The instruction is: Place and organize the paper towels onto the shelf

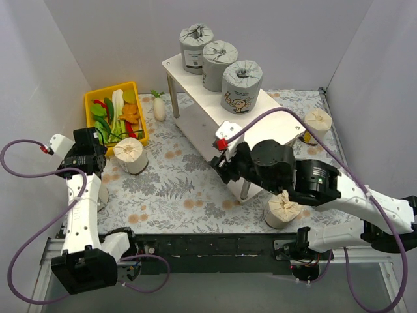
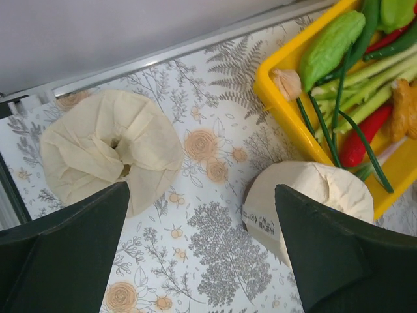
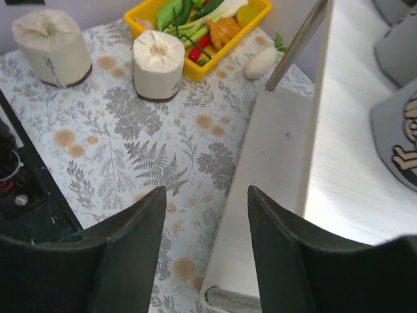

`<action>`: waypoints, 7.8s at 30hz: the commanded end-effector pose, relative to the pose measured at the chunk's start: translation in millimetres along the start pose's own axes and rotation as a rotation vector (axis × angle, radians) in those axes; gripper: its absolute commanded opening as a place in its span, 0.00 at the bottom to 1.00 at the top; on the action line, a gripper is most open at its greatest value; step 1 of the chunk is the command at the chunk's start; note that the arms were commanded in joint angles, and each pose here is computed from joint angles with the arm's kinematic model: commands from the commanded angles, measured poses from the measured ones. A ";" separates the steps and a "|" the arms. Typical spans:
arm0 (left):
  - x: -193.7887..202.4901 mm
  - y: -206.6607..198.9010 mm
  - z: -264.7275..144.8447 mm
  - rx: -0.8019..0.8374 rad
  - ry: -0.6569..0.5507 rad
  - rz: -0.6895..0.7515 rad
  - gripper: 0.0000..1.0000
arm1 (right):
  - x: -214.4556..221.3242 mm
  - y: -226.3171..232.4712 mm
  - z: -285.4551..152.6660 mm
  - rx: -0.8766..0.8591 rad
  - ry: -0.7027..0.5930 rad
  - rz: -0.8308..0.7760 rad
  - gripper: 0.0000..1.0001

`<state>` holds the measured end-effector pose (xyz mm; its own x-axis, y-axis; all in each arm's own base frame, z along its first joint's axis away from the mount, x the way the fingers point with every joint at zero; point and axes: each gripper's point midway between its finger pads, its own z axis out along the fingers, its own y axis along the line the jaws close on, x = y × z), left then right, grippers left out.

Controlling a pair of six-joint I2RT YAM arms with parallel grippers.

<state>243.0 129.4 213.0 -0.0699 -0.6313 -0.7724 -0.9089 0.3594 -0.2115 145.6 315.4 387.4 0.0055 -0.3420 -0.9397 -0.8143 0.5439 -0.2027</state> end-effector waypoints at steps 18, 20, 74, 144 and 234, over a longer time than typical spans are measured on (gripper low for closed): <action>67.3 -91.7 -124.6 1.002 0.255 0.223 0.98 | -67.9 -179.6 -54.8 0.633 -0.148 0.118 0.61; 70.4 -93.6 -136.5 1.057 0.248 0.242 0.98 | -62.4 -212.1 -68.4 0.742 -0.137 0.159 0.61; 131.1 -90.5 -163.2 1.228 0.303 0.369 0.98 | 348.2 -252.9 -191.7 1.496 0.433 1.157 0.70; 106.7 -78.1 -194.1 1.342 0.180 0.310 0.98 | 2.4 -226.9 -176.0 0.512 -0.150 -0.323 0.35; 115.7 -80.1 -204.1 1.405 0.217 0.351 0.95 | 20.0 -175.6 -128.5 0.180 -0.470 0.292 0.55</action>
<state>228.5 -100.3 257.5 -0.3571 -0.4471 -0.8201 0.2183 0.8137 -0.5387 207.9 120.0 443.3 0.1467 0.1373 -0.9796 -0.7454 0.6663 -0.0183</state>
